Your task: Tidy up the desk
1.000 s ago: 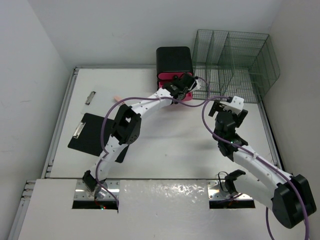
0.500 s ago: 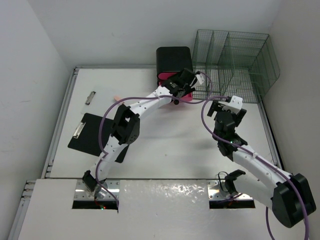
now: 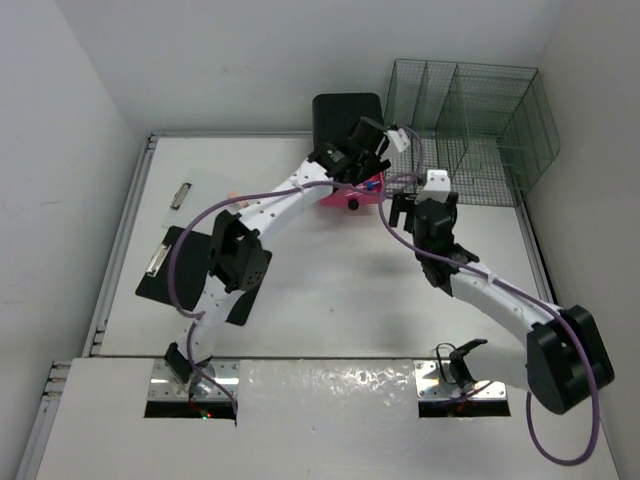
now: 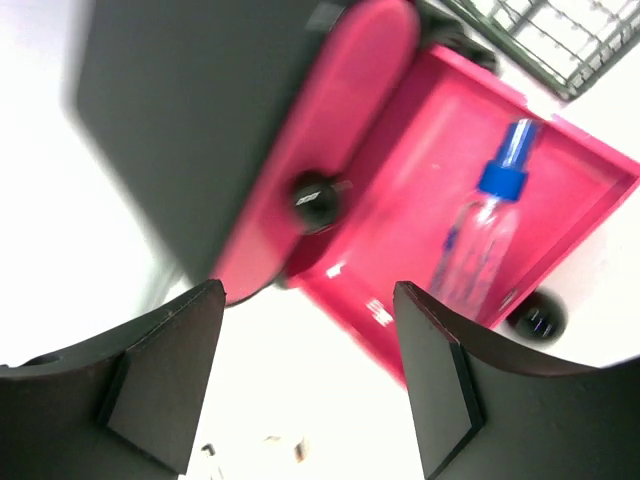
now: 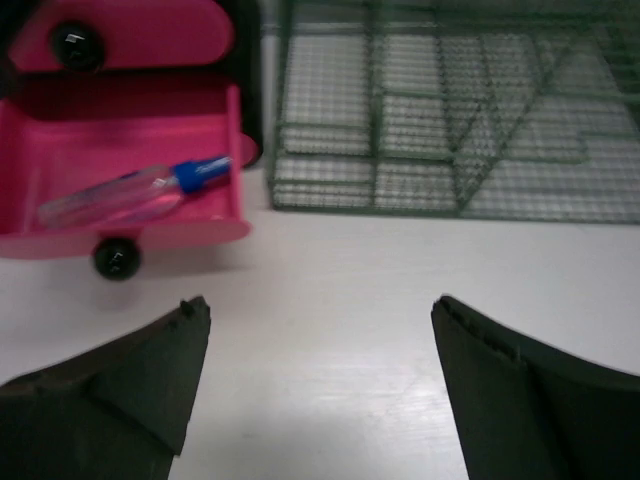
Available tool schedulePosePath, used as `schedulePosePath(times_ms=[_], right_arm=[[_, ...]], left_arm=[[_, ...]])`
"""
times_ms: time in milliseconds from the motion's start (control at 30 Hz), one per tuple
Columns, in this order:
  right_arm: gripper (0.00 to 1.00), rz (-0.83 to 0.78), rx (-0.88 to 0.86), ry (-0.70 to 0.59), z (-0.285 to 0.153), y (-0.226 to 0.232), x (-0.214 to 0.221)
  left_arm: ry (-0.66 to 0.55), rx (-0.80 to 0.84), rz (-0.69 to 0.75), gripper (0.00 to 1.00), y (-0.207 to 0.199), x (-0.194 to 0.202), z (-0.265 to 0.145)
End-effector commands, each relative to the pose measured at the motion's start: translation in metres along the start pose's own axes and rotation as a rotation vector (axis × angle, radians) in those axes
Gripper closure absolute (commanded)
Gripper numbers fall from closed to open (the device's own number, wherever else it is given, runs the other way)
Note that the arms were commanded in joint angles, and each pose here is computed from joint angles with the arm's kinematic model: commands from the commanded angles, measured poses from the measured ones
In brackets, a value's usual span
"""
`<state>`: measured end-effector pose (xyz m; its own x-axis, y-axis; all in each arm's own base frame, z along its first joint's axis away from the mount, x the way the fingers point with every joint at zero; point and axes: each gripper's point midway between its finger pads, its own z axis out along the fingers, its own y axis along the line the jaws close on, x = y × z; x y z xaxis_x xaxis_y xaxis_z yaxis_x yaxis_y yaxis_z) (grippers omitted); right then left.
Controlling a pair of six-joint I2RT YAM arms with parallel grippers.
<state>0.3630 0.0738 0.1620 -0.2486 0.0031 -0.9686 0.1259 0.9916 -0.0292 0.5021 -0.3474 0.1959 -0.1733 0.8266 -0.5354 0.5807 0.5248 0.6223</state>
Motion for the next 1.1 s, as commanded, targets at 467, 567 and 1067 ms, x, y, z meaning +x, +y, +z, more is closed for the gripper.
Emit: schedulePosePath(times_ms=[467, 567, 1067], right_arm=[[0.36, 0.014, -0.362, 0.134, 0.061, 0.142, 0.032], [0.36, 0.006, -0.359, 0.155, 0.071, 0.152, 0.036], [0.61, -0.002, -0.209, 0.212, 0.108, 0.156, 0.055]], left_arm=[[0.057, 0.103, -0.507, 0.31, 0.125, 0.132, -0.088], [0.102, 0.108, -0.561, 0.31, 0.125, 0.170, -0.085], [0.171, 0.086, -0.663, 0.31, 0.135, 0.250, -0.084]])
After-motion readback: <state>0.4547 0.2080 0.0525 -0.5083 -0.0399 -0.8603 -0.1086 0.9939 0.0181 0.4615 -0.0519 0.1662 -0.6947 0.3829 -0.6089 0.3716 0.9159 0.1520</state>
